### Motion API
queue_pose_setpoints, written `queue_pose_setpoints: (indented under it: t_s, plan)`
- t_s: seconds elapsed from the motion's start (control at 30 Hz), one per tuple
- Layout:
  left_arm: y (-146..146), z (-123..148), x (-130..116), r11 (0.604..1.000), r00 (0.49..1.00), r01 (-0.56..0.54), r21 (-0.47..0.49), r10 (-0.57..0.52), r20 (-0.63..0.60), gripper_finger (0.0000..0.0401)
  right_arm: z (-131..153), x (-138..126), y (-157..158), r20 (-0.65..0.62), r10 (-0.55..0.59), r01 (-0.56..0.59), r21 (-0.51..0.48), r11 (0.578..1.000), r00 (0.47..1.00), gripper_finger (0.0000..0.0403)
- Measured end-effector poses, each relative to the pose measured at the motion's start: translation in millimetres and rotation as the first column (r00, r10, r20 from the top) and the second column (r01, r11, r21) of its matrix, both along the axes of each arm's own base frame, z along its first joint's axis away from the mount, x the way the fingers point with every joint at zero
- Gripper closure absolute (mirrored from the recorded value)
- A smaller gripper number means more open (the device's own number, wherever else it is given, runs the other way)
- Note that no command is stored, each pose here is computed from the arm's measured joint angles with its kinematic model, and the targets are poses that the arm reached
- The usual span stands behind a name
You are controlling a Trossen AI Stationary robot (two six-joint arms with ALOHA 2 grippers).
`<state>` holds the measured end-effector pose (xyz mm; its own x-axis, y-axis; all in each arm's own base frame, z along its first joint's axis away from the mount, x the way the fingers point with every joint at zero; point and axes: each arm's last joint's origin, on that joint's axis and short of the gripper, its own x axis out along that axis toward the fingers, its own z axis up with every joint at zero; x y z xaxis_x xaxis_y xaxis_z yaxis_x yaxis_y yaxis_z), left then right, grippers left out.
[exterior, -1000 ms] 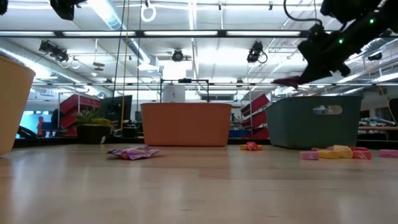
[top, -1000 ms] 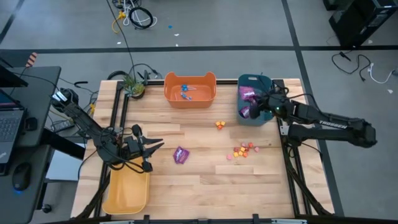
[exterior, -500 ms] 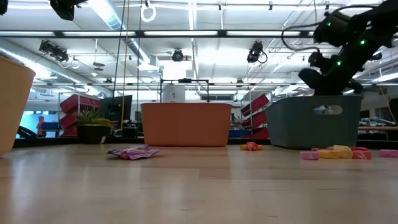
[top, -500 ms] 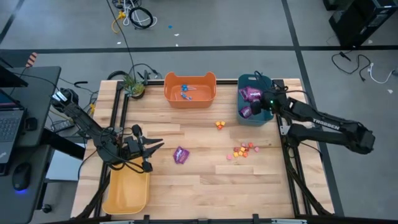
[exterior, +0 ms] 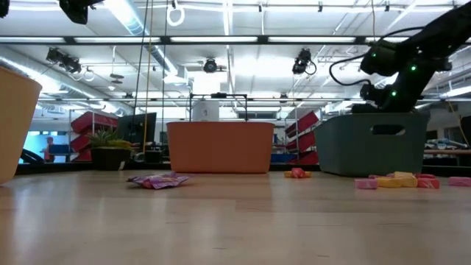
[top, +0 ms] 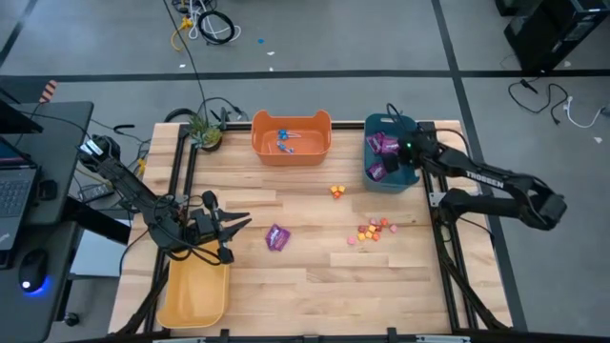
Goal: Sort candy
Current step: Put the right purple candy into the blue bin
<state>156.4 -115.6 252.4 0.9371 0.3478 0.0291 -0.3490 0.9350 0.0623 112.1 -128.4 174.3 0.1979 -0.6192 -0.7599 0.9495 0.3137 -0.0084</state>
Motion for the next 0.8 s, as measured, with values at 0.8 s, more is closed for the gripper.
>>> queue_pose_setpoints:
  t_s: [0.8]
  plan:
    - [0.0, 0.1, 0.0, 1.0, 1.0, 0.0, -0.001, 0.0, 0.001, 0.0334, -14.6, 6.6, -27.3, 0.014, 0.014, -0.013, -0.013, 1.0, 1.0, 0.0394]
